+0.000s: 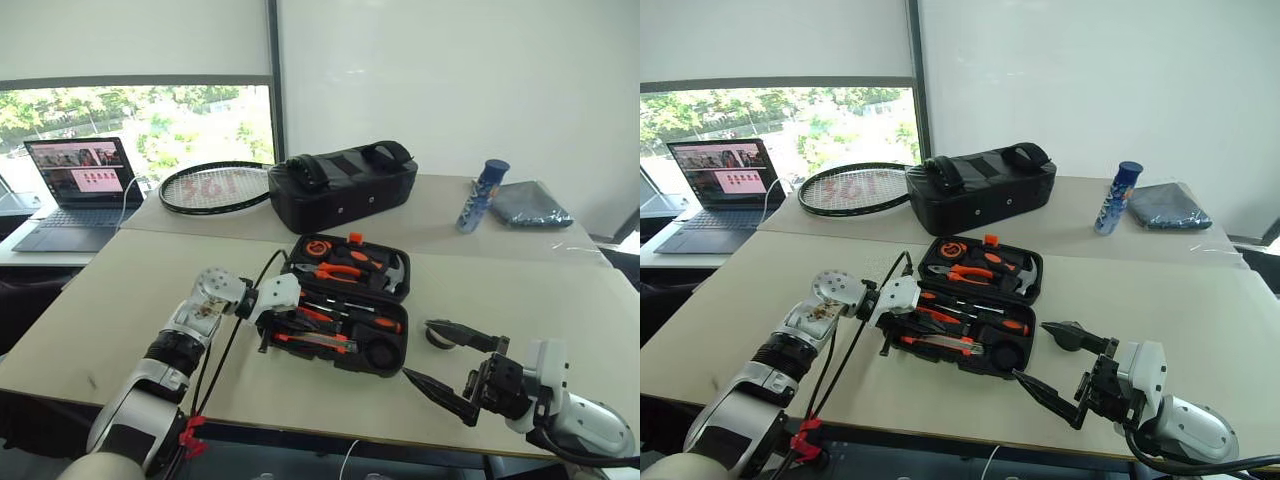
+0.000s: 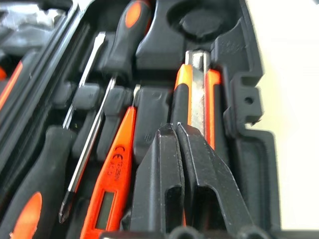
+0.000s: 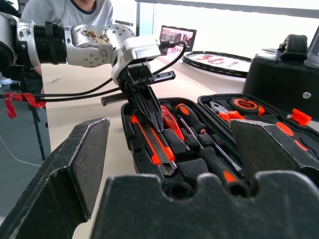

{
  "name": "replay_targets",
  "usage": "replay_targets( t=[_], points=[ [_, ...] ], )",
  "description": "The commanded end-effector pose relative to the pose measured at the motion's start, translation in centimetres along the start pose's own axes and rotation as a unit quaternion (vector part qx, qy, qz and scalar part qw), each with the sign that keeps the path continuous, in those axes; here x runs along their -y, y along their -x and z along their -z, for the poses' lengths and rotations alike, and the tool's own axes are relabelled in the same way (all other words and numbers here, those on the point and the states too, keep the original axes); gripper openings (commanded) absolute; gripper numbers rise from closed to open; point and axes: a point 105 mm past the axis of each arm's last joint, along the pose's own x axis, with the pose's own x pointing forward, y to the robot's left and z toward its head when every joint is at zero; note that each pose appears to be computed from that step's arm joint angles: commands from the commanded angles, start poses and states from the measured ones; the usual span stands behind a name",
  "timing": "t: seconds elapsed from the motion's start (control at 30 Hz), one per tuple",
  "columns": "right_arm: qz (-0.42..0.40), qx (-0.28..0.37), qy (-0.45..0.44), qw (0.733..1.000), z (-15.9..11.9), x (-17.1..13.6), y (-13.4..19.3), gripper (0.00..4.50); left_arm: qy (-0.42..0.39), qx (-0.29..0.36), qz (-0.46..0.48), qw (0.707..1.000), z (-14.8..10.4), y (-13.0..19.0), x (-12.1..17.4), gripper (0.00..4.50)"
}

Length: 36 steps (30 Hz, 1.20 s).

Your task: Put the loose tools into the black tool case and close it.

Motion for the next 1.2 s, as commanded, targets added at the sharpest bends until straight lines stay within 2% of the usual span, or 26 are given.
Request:
replay_targets(
  t=[0.03, 0.1, 0.3, 0.37, 0.43, 0.53, 0.57, 0.67, 0.73, 0.83, 0.9, 0.97, 1.03, 1.13, 1.2],
  points=[
    [0.0, 0.012, 0.014, 1.0, -0.8, -0.1, 0.0, 4.5, 0.037, -0.053, 0.028, 0.998, 2.7, -0.5, 1.7, 0.14],
    [0.0, 0.011, 0.014, 1.0, -0.8, -0.1, 0.1, 4.5, 0.033, -0.04, 0.025, 0.998, 2.3, -0.6, 1.7, 0.14],
    [0.022, -0.007, 0.013, 1.0, -0.7, 0.3, 1.5, 4.5, -0.015, 0.074, -0.006, 0.997, -1.2, 1.1, 1.0, 0.14],
    [0.032, -0.028, 0.007, 0.999, -0.5, 0.3, 2.7, 4.5, -0.009, 0.126, -0.034, 0.991, -2.5, 2.9, 0.5, 0.65],
    [0.045, -0.049, 0.005, 0.998, -0.2, 0.4, 4.0, 4.5, -0.006, 0.149, -0.043, 0.988, -2.9, 4.6, 0.7, 1.15],
    [0.085, -0.09, 0.006, 0.992, 0.6, 0.8, 6.8, 4.5, 0.011, 0.148, -0.081, 0.986, -1.9, 7.4, 1.1, 2.18],
    [0.1, -0.105, 0.005, 0.989, 1.0, 0.9, 7.8, 4.5, 0.009, 0.143, -0.088, 0.986, -1.4, 8.2, 1.6, 2.65],
    [0.132, -0.138, 0.008, 0.982, 1.8, 1.2, 10.0, 4.5, 0.016, 0.146, -0.089, 0.985, -0.4, 9.6, 3.0, 3.64],
    [0.159, -0.161, 0.014, 0.974, 2.3, 1.5, 11.6, 4.5, 0.042, 0.157, -0.091, 0.983, 0.2, 11.0, 4.1, 4.46],
    [0.166, -0.189, 0.028, 0.967, 2.8, 1.4, 13.0, 4.5, 0.061, 0.183, -0.096, 0.976, 0.2, 12.3, 5.1, 4.46],
    [0.154, -0.19, 0.039, 0.969, 2.6, 1.6, 12.6, 4.5, 0.064, 0.197, -0.107, 0.972, -0.1, 12.7, 5.3, 4.46],
    [0.14, -0.181, 0.048, 0.972, 2.0, 2.4, 11.2, 4.5, 0.07, 0.197, -0.11, 0.972, -0.1, 12.7, 5.5, 4.46],
    [0.14, -0.224, 0.056, 0.963, 2.0, 4.3, 9.8, 4.5, 0.082, 0.195, -0.102, 0.972, 0.2, 12.4, 5.9, 4.46],
    [0.077, -0.264, 0.056, 0.96, 1.8, 5.5, 6.9, 4.5, 0.089, 0.194, -0.092, 0.973, 0.3, 11.8, 6.0, 4.46],
    [0.033, -0.316, 0.049, 0.947, 2.4, 6.2, 5.7, 4.5, 0.088, 0.199, -0.094, 0.972, 0.2, 11.4, 5.8, 4.46]
  ],
)
